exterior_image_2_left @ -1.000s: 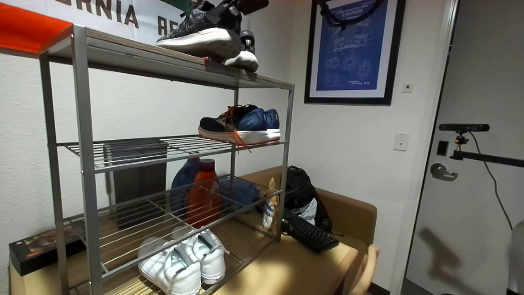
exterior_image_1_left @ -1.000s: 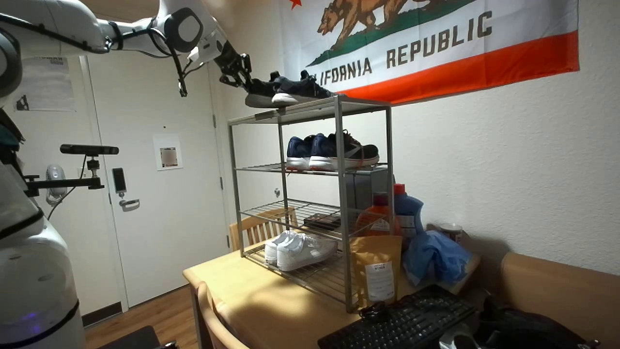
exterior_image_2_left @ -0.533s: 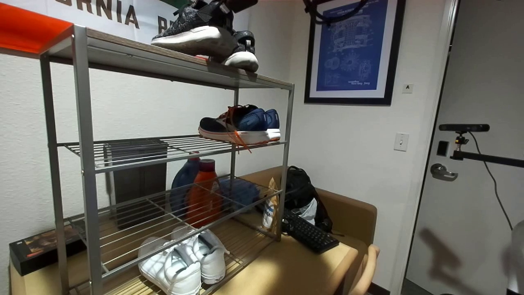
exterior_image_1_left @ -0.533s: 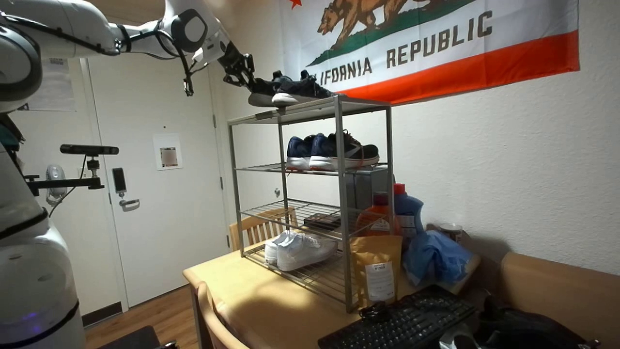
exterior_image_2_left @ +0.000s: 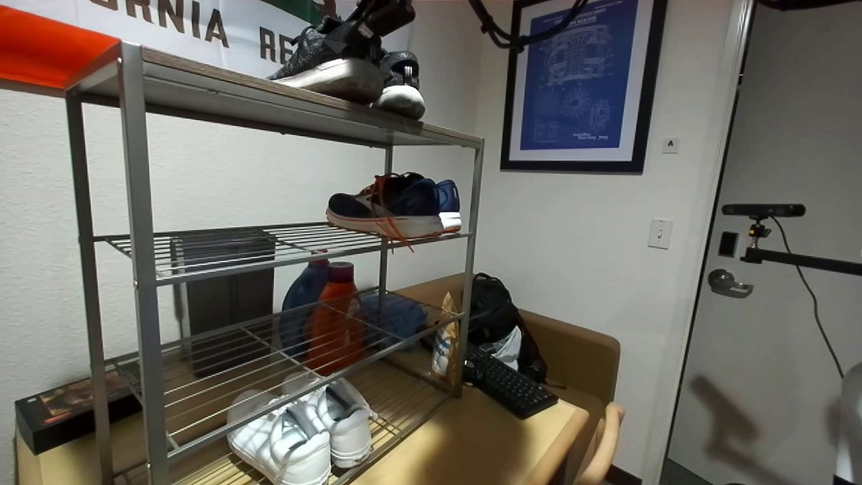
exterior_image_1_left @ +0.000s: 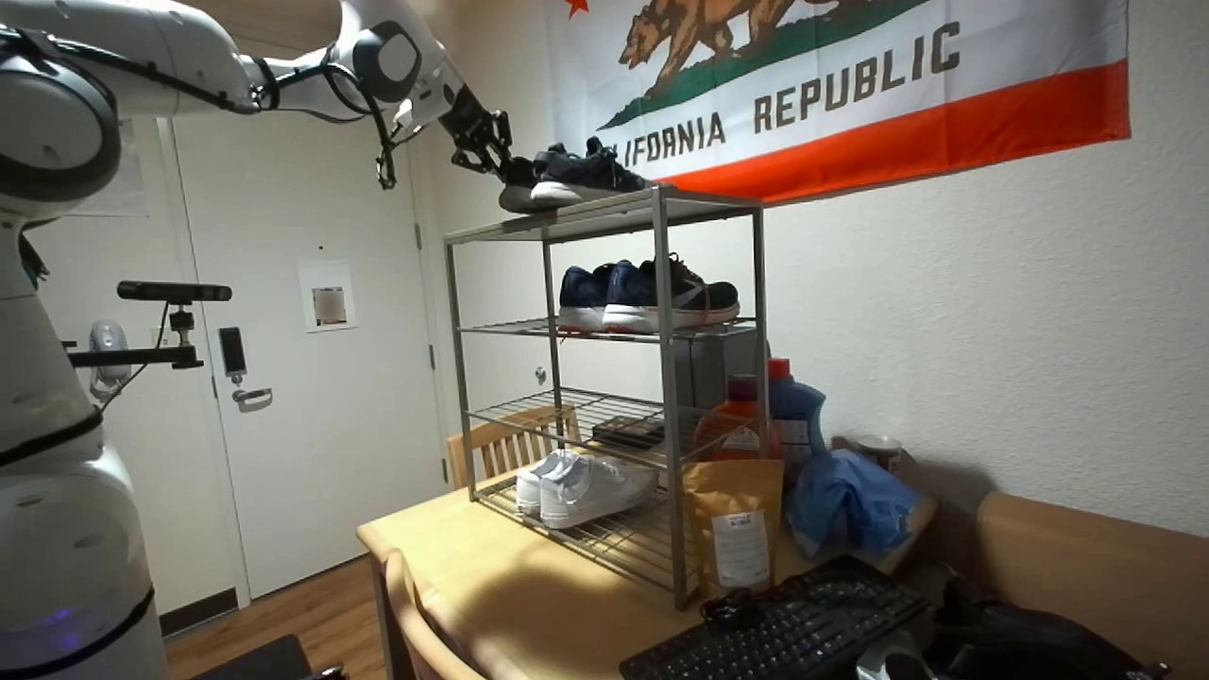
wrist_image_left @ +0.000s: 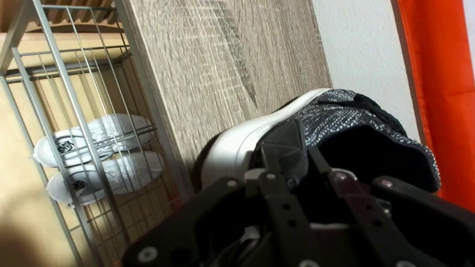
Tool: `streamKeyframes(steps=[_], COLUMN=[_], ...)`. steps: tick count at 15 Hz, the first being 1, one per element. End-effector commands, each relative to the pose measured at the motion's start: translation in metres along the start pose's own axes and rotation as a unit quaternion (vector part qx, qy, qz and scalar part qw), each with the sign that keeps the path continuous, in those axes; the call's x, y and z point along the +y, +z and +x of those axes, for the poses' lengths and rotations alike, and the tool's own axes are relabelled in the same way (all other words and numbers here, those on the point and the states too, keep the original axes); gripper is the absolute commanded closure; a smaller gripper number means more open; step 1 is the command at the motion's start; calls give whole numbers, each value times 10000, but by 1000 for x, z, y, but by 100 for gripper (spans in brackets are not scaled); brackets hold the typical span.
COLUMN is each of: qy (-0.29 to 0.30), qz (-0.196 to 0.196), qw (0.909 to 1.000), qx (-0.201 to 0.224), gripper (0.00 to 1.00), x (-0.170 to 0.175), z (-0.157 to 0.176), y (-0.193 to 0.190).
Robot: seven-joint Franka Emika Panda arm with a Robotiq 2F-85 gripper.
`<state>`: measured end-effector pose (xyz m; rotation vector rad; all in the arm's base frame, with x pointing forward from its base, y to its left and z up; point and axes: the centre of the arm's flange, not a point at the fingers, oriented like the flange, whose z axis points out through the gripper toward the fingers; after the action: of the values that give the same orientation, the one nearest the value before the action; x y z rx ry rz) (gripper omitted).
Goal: Put the black shoe on the lower rack on the upper rack
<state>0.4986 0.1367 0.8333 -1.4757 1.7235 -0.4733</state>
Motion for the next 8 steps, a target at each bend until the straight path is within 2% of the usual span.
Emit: streamKeyframes(steps=[1, 8], qy=[167, 133], qz=[38, -159], qw=[9998, 9994], qx=[125, 282], gripper=[94, 94], x=[-13, -2], z=[-2, 2], y=[-6, 8])
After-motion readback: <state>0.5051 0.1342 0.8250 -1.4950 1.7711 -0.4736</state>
